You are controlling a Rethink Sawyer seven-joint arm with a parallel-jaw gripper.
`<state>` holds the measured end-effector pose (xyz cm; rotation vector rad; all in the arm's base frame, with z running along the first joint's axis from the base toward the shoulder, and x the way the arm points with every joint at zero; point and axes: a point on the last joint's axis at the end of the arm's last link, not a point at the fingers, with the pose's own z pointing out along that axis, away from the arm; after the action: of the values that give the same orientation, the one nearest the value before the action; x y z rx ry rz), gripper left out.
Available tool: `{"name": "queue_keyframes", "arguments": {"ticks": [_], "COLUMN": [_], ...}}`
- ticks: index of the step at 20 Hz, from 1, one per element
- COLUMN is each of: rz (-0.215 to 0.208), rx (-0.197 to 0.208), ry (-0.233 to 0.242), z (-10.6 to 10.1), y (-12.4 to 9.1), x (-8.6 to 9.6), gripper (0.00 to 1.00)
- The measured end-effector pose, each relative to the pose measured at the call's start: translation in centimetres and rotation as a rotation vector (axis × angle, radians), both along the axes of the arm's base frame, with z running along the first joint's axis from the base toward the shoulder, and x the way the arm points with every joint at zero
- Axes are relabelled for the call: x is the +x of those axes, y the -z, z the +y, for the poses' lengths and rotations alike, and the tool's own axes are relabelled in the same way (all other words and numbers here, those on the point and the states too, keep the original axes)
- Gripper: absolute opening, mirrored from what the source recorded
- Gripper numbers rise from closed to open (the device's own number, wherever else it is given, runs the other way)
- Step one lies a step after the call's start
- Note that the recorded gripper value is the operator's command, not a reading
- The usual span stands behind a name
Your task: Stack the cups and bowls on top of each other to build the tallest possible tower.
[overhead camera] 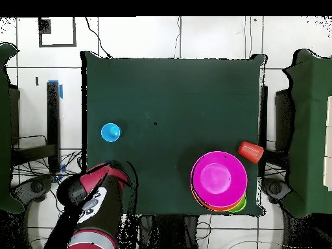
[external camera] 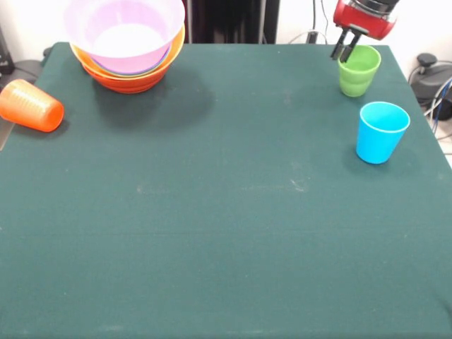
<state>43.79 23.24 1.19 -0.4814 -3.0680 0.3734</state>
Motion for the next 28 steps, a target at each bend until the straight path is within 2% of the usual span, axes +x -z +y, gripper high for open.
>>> {"name": "queue_keyframes", "arguments": {"ticks": [5, 7, 10, 11, 12, 13, 15, 18, 19, 21, 22, 24, 28], "rz": [-0.001, 0.0, 0.011, 0.012, 0.012, 0.011, -0.002, -0.021, -0.027, -0.031, -0.031, -0.026, -0.009], "rx": [-0.001, 0.011, 0.079, 0.1, 0.15, 0.172, 0.23, 0.288, 0.31, 0.331, 0.351, 0.368, 0.388], "ry": [0.003, 0.023, 0.138, 0.174, 0.253, 0.287, 0.367, 0.433, 0.45, 0.461, 0.456, 0.429, 0.354], "z": [-0.2, -0.7, -4.3, -5.7, -9.5, -11.4, -16.9, -23.4, -26.2, -29.1, -32.3, -34.9, -37.0], "y": [-0.1, -0.4, -1.5, -1.9, -2.7, -3.1, -4.2, -5.5, -6.2, -7.0, -7.9, -8.8, -9.9], "x": [0.1, 0.4, 2.4, 3.0, 4.6, 5.3, 6.7, 7.4, 7.4, 7.2, 6.6, 5.8, 4.6], "gripper": [0.0, 0.0, 0.0, 0.0, 0.0, 0.0, 0.0, 0.0, 0.0, 0.0, 0.0, 0.0, 0.0]}}
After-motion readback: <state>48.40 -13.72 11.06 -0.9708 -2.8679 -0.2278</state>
